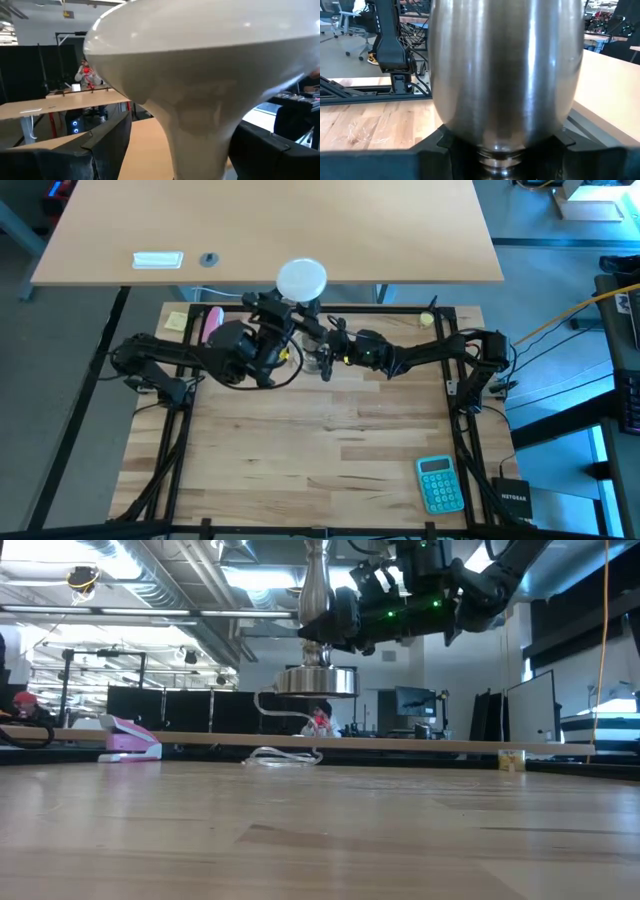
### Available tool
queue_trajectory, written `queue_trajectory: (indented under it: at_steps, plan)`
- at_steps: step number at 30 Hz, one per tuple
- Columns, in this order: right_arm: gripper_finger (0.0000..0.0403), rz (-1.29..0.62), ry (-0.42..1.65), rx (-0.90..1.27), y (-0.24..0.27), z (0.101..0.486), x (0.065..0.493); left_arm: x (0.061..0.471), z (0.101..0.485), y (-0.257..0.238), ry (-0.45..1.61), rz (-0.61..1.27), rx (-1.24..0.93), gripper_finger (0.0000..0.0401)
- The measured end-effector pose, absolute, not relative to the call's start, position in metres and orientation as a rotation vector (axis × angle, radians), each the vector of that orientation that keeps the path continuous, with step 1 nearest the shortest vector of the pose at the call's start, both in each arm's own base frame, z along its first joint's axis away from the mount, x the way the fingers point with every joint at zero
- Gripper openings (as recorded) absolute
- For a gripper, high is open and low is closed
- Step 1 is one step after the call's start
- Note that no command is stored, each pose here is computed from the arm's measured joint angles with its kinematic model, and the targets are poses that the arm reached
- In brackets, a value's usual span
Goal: Screw lightbulb
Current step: Insert the lightbulb into the desk lamp
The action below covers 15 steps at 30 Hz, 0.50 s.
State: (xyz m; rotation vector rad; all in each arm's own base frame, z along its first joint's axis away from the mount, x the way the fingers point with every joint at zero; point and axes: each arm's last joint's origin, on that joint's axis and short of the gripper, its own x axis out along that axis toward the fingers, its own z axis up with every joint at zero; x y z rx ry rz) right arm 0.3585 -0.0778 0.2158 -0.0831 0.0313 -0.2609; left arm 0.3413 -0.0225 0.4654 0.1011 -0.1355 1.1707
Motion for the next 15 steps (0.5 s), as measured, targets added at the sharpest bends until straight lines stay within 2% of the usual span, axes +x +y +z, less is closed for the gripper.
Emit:
queue_trajectory:
  at_steps: [4, 9, 15]
  plan:
    - [0.0161, -0.261, 0.028, -0.082, -0.0778, 0.2161, 0.3585, 0.3420, 0.4655, -0.0188, -0.144, 1.169, 0.101, 0.0249]
    - [0.0161, -0.260, 0.032, -0.085, -0.0779, 0.2157, 0.3585, 0.3431, 0.4638, -0.0193, -0.130, 1.162, 0.112, 0.0152]
    - [0.0161, -0.244, 0.031, -0.088, -0.0775, 0.2158, 0.3586, 0.3442, 0.4615, -0.0229, -0.107, 1.148, 0.128, 0.0146]
